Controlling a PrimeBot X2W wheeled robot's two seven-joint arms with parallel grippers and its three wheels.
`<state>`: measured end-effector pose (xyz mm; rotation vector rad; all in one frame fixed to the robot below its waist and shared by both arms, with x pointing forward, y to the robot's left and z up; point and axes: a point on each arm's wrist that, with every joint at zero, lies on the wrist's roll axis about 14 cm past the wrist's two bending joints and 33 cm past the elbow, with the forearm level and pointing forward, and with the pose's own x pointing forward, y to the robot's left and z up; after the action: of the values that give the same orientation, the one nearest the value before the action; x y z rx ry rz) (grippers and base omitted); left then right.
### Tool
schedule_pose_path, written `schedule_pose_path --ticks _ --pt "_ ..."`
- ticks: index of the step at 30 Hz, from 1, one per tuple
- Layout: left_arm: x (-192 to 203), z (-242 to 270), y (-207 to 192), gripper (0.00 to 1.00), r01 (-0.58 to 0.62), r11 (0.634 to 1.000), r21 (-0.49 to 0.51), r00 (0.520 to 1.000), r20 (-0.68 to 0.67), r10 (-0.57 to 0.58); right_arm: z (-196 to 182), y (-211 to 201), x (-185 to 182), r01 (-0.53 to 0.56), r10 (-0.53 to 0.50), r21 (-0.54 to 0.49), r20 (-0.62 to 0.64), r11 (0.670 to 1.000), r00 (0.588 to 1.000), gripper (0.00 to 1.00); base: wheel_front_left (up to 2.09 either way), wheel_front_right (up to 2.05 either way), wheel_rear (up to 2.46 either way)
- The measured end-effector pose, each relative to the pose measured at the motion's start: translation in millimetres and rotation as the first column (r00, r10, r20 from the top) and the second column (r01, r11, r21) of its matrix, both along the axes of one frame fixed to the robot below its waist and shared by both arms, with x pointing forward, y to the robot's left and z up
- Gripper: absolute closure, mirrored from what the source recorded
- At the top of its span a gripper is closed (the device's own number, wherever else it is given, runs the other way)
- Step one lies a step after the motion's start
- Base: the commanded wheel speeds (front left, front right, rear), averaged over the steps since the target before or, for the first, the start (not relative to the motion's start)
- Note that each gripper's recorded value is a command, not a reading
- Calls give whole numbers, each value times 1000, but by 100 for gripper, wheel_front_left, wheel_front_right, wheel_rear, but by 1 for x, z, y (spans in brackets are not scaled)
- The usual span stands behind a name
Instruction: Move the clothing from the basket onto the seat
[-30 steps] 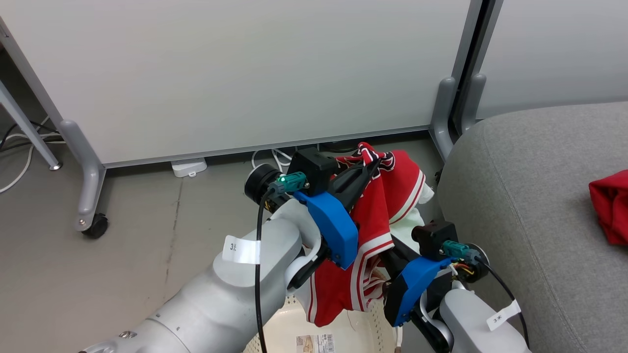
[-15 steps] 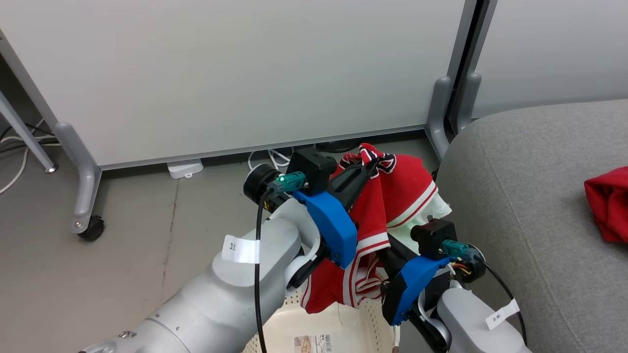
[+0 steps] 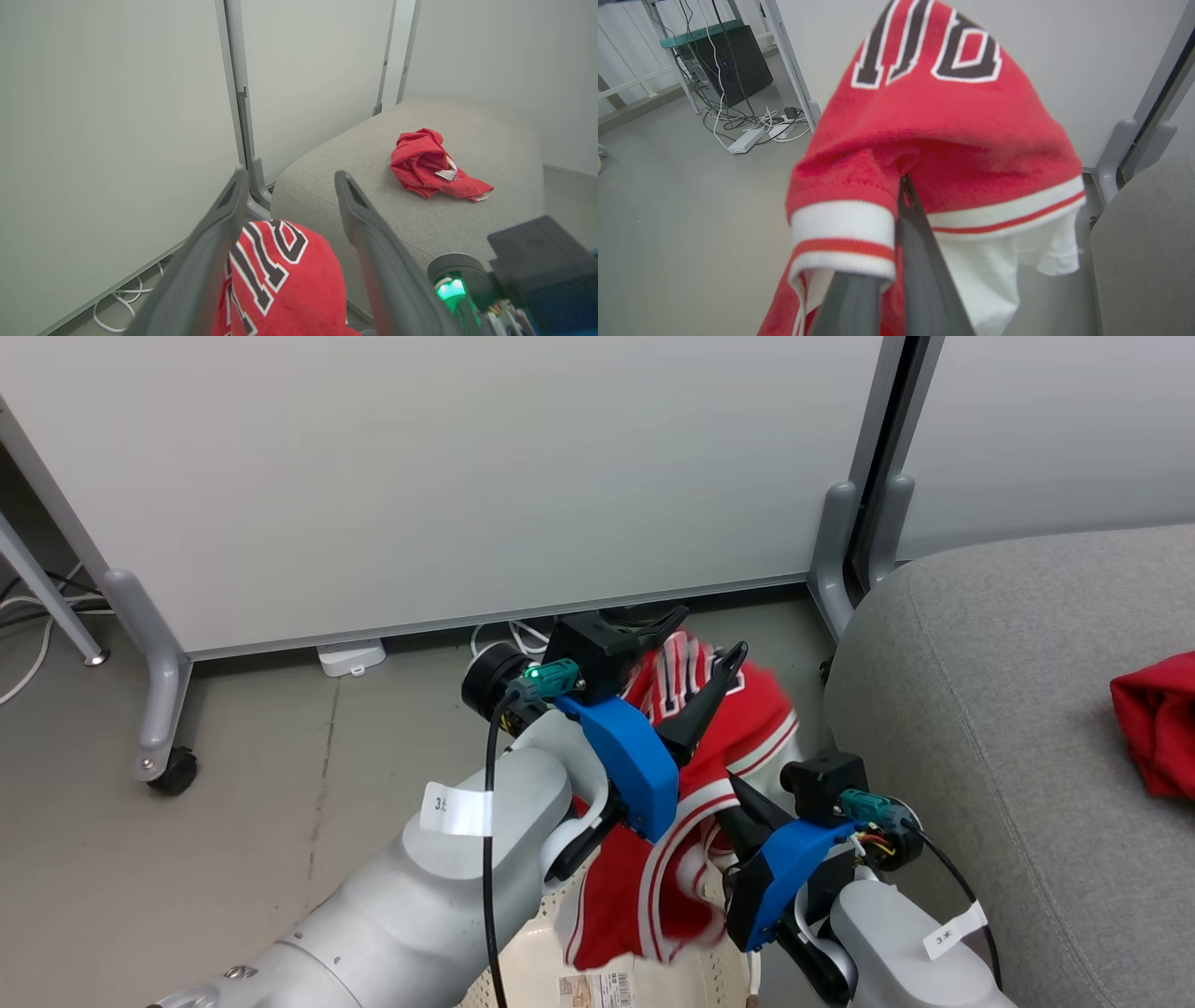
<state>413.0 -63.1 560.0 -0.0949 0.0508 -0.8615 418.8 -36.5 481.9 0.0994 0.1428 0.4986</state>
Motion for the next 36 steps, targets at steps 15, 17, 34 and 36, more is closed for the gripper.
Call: schedule_pose_path --ticks 15,17,34,36 --pt "1 6 8 0 -49 997 -61 999 9 49 2 -2 0 6 -6 2 8 1000 1000 100 0 0 0" --pt "1 6 12 0 -66 995 -77 998 11 67 3 -2 1 8 -8 3 11 1000 1000 100 0 0 0" --pt "-17 -34 80 0 -282 956 -86 959 19 284 19 -6 6 25 -26 27 64 999 998 100 0 0 0" --pt "-19 -40 89 0 -311 947 -84 950 8 313 20 -6 6 27 -29 29 66 999 997 100 0 0 0"
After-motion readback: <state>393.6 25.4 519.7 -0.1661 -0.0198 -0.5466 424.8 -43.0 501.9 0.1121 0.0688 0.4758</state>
